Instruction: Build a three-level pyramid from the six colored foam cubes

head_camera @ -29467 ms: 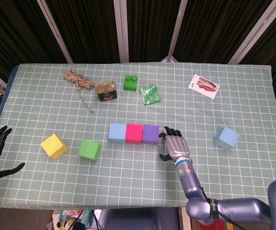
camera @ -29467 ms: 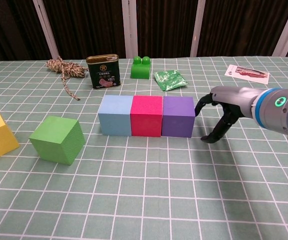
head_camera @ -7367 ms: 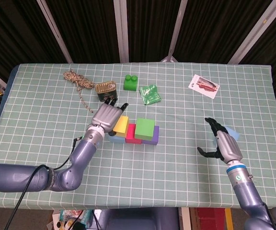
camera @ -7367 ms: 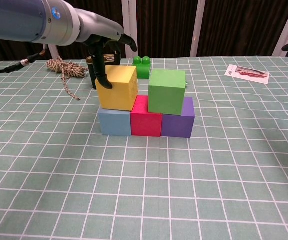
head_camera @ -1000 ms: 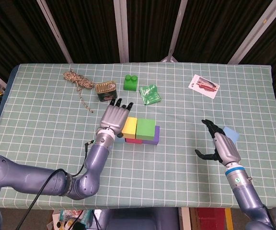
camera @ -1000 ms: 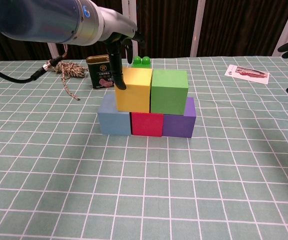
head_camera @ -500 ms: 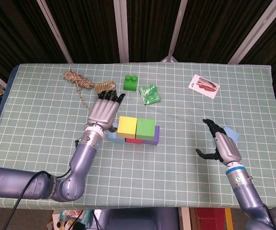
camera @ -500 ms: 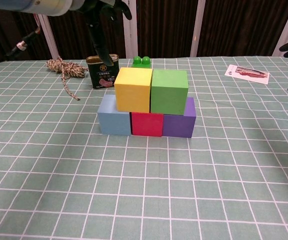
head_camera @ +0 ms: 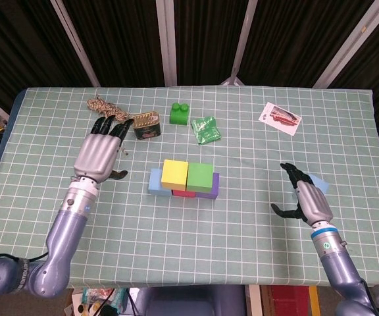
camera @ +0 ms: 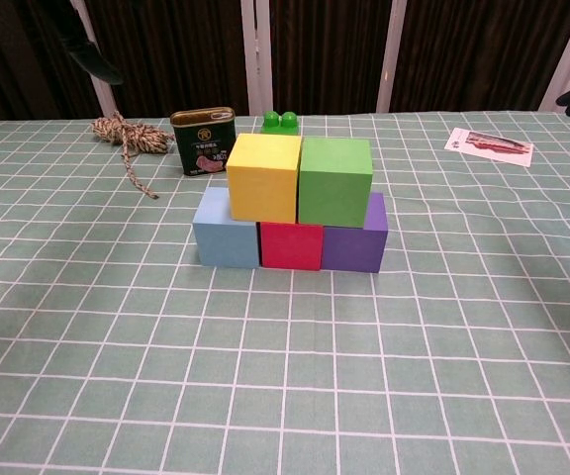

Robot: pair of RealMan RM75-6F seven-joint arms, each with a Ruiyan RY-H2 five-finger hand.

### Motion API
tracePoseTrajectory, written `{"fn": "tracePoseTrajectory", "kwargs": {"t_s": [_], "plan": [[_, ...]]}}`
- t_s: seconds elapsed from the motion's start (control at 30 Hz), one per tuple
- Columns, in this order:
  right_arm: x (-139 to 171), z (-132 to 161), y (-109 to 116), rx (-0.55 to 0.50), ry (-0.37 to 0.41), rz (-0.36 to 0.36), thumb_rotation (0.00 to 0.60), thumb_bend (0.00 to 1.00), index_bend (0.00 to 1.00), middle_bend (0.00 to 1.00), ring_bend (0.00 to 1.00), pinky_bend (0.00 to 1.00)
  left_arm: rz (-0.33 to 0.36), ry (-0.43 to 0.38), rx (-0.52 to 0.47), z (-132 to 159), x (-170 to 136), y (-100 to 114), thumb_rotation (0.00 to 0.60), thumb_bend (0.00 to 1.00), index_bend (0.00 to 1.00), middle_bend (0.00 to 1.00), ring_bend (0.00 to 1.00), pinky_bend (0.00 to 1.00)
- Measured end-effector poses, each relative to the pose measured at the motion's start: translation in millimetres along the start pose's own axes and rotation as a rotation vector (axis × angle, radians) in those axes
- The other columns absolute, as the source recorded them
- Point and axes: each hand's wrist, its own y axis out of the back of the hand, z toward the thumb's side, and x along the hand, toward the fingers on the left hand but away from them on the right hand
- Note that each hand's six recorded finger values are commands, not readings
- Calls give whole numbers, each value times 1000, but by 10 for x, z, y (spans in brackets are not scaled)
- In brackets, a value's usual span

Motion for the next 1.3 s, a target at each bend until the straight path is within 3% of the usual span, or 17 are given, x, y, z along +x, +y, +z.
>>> {"fn": "tracePoseTrajectory", "kwargs": {"t_s": [0.37,0.6,0.83,1.0,1.3], "plan": [[-78,-143,-50,92,-40,-6,600,314,0,0,0,0,85,21,-42,-645,-657,-110,600,72,11,133,0,19],[-161,-326,-54,160,-106,-20,600,313,0,0,0,0,111,47,-83,-983,-1076,-263,600,72,7,127,0,13],[-267,-612,-19,198,-213,-38,600,313,0,0,0,0,156,23,-118,-1016,-1176,-217,600,72,7,127,0,13],[-348,-819,18,211,-286,-47,600,313,0,0,0,0,149,17,-116,-1022,-1173,-227,600,72,7,127,0,13],[-437,-941,118,188,-322,-75,600,314,0,0,0,0,166,28,-130,-1110,-1172,-266,600,72,7,127,0,13]]}}
